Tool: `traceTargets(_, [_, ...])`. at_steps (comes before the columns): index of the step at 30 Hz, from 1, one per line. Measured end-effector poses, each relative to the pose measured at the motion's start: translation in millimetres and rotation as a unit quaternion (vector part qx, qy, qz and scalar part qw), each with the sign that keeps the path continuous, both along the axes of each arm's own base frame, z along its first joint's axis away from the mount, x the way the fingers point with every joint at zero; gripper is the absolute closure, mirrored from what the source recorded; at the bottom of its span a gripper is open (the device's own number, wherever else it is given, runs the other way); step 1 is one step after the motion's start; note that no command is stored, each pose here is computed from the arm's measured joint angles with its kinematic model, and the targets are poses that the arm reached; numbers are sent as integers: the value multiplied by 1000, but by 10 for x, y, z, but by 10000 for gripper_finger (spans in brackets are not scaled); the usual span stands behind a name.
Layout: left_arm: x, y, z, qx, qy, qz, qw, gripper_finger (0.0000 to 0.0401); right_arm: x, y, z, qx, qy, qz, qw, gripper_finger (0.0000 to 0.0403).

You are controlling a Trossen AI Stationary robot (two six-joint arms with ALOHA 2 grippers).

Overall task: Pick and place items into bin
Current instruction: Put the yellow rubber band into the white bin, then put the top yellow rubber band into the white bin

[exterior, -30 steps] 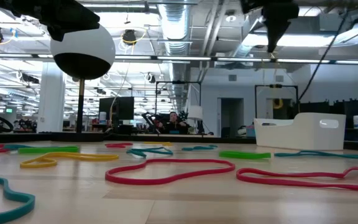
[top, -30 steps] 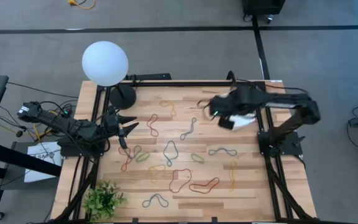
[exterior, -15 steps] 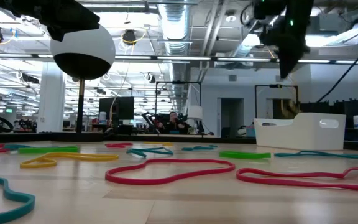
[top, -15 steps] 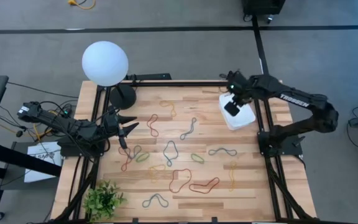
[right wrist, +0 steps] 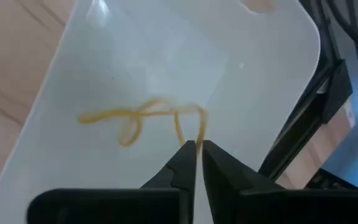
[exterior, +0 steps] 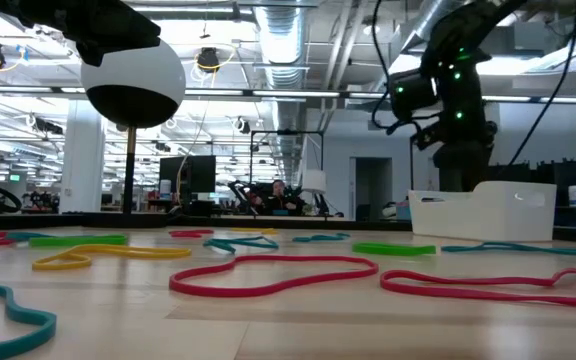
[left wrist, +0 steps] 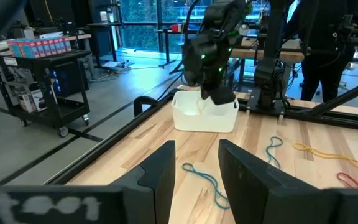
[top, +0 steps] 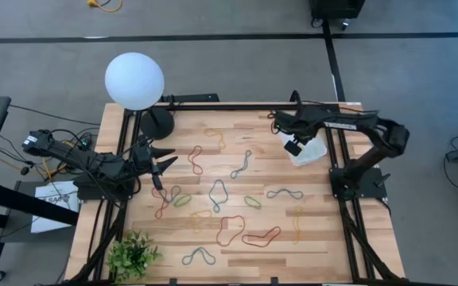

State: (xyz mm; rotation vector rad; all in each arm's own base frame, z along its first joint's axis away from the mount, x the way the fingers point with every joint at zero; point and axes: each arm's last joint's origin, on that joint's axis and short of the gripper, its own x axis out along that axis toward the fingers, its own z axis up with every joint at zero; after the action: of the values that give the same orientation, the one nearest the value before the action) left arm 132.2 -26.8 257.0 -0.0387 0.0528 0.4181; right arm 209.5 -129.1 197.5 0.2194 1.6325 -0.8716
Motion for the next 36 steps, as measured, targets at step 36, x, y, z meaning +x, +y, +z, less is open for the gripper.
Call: traceTargets(36, [1, 0, 3, -2, -2, 1, 1000, 287, 1789, -88, 251, -38, -403, 199, 893, 294])
